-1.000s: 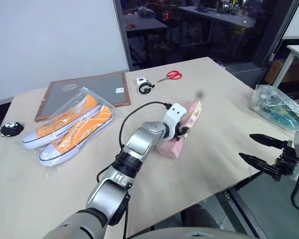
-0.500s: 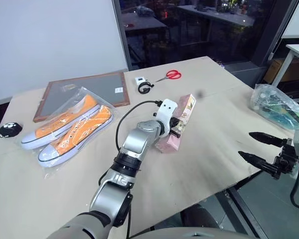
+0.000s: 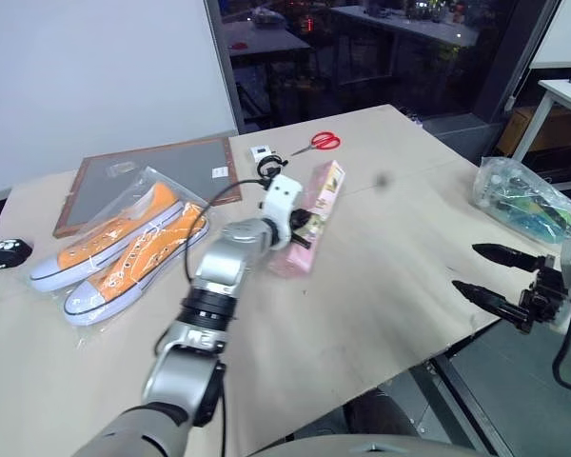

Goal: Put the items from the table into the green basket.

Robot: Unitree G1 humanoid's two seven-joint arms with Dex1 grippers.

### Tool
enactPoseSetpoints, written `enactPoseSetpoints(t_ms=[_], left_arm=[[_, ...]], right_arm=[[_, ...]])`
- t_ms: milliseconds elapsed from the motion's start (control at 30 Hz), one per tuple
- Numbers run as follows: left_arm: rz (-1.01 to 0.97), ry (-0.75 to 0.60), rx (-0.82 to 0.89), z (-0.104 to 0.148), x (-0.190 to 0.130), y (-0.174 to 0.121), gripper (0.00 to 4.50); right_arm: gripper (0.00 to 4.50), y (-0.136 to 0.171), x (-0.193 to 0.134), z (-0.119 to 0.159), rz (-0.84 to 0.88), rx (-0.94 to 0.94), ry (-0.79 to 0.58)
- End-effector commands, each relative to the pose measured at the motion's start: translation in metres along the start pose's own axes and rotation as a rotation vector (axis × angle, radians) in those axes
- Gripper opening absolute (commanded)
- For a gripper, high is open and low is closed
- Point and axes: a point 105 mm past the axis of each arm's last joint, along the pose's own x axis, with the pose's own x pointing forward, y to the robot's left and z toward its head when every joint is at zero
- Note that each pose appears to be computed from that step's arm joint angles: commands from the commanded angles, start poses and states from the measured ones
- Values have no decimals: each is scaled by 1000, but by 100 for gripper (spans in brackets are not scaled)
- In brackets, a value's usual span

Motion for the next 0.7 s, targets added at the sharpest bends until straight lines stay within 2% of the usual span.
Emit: enactPoseSetpoints(t_ms=[33, 133, 233, 367, 500, 600, 700], left_arm=[[22, -89, 86, 25, -17, 22, 6], [-20, -76, 136, 20, -32, 28, 6], [17, -71, 133, 14, -45, 42, 6], [201, -72, 134, 13, -65, 75, 6], [431, -143, 150, 35, -95, 114, 6], [665, -224, 205, 68, -142, 151, 6], [802, -247, 246, 84, -178, 170, 6]], right_arm=[[450, 3, 12, 23, 49, -48, -67], [450, 2, 22, 38, 80, -58, -121], [450, 4, 33, 51, 123, -67, -159], [450, 6, 49, 65, 199, -68, -200], [450, 10, 64, 69, 278, -73, -202], [450, 15, 80, 76, 366, -66, -230], [450, 18, 93, 82, 432, -69, -247]])
